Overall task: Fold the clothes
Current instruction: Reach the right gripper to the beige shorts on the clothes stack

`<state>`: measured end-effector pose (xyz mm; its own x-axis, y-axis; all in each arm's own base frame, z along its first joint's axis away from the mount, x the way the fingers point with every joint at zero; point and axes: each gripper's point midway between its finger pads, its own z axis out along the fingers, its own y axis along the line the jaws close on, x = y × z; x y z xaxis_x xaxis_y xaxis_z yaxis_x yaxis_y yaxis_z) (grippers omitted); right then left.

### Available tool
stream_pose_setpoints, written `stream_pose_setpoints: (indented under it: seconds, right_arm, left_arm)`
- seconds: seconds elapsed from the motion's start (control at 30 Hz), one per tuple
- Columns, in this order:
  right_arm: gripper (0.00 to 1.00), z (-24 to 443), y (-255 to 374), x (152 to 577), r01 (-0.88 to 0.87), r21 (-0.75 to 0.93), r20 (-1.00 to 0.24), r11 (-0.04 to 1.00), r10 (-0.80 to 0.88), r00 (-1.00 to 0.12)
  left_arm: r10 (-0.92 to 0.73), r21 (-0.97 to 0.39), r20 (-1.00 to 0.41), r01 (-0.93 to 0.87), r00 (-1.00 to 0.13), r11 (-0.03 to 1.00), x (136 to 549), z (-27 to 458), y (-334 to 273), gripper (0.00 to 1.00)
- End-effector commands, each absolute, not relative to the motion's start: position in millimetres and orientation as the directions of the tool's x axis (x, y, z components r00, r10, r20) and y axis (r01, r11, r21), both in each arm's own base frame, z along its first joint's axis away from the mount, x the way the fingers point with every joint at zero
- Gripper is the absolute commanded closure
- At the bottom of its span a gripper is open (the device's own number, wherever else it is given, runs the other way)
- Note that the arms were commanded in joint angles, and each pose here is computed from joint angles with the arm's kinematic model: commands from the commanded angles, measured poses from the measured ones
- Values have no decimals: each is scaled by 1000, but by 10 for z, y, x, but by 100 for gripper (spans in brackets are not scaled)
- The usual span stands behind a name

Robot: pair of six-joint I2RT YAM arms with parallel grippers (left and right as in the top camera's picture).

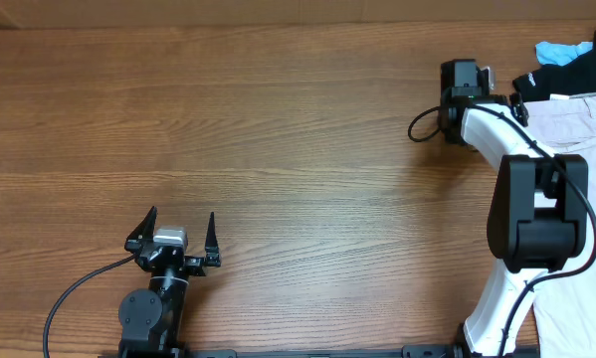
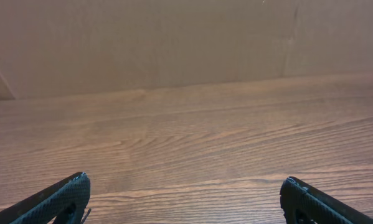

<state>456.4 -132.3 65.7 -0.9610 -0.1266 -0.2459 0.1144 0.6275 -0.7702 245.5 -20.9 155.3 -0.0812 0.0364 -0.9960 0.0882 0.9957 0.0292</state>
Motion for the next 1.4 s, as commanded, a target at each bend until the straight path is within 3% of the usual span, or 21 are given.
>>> stream_pose_setpoints:
  seconds: [0.0, 0.47, 0.9, 0.97, 1.03, 1.13, 1.3, 1.37]
  right_arm:
    - [4, 712, -1597, 4550, 182, -786, -271, 591, -65, -960]
    - [4, 384, -1584, 4597, 158, -696, -272, 701, -53, -961]
    - [13, 229, -1739, 4568, 173, -776, -243, 607, -34, -969]
    - [21, 233, -1745, 4585, 182, -775, -254, 606, -33, -967]
    - [40, 248, -1753, 4615, 198, -772, -272, 604, -33, -962]
    - [58, 256, -1760, 4631, 208, -770, -283, 603, -32, -959]
    - [66, 260, -1773, 4637, 214, -769, -289, 602, -29, -957]
    - [76, 266, -1775, 4647, 219, -768, -295, 602, -29, -955]
  left_arm:
    - [48, 43, -996, 73, -74, 996, 2455, 1559, -177, 0]
    - [48, 43, -996, 73, -74, 996, 2455, 1559, -177, 0]
    - [48, 43, -996, 73, -74, 996, 2455, 1559, -177, 0]
    - [48, 43, -996, 73, -74, 996, 2455, 1559, -177, 0]
    - [48, 43, -996, 73, -74, 996, 2455, 1559, -177, 0]
    - [48, 43, -996, 73, -74, 996, 2455, 1559, -177, 0]
    - [48, 43, -996, 73, -74, 996, 2455, 1559, -177, 0]
    - [48, 43, -996, 73, -74, 996, 2455, 1559, -177, 0]
